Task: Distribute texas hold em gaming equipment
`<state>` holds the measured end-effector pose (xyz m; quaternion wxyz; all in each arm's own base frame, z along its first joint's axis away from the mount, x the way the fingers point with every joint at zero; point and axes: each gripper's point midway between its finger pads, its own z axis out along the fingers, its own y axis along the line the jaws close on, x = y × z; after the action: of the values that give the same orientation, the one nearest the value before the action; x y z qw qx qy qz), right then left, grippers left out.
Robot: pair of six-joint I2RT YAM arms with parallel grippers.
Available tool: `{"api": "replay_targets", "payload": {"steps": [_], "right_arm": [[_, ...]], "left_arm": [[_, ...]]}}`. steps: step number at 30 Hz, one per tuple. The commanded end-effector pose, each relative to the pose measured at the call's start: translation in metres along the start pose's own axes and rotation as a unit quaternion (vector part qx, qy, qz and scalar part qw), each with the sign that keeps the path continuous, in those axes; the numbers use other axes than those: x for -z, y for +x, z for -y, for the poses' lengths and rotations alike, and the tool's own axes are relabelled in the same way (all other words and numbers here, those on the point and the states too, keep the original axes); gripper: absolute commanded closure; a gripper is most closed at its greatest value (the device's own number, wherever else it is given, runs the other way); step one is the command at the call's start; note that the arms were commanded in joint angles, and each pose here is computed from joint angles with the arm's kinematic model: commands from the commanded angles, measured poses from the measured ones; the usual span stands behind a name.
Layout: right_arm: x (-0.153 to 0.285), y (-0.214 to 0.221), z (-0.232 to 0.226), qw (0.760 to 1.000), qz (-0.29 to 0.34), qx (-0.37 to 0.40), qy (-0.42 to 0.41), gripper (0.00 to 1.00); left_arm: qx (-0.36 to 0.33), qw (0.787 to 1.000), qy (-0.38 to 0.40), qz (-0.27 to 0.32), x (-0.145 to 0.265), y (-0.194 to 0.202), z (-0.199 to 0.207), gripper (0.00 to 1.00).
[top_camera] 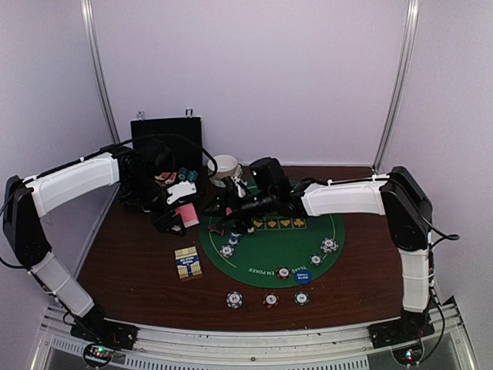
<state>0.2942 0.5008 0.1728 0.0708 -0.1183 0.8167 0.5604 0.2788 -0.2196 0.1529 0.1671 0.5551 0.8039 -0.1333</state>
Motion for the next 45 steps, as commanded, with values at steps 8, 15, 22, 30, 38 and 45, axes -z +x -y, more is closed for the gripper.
{"api": "replay_targets", "payload": {"steps": [8, 15, 22, 30, 38, 45], "right_arm": [[-0.005, 0.001, -0.049, 0.997, 0.002, 0.021, -0.075, 0.17], [-0.016, -0.002, -0.054, 0.996, -0.004, 0.023, -0.082, 0.18], [-0.035, 0.002, -0.051, 0.996, -0.020, 0.024, -0.078, 0.19], [-0.042, 0.002, -0.050, 0.997, -0.023, 0.026, -0.073, 0.20], [-0.041, 0.006, -0.040, 0.998, -0.021, 0.020, -0.064, 0.22], [-0.038, 0.003, -0.030, 0.998, -0.010, 0.009, -0.063, 0.23]], "left_arm": [[0.007, 1.000, 0.003, 0.016, 0.007, -0.010, -0.002, 1.00], [0.007, 1.000, 0.004, 0.020, 0.009, -0.012, -0.001, 1.00], [0.006, 1.000, 0.007, 0.023, 0.012, -0.015, 0.000, 1.00], [0.008, 1.000, 0.010, 0.027, 0.015, -0.017, 0.001, 1.00], [0.012, 0.999, 0.015, 0.033, 0.017, -0.021, 0.002, 1.00], [0.015, 0.999, 0.018, 0.041, 0.023, -0.027, 0.002, 1.00]]}}
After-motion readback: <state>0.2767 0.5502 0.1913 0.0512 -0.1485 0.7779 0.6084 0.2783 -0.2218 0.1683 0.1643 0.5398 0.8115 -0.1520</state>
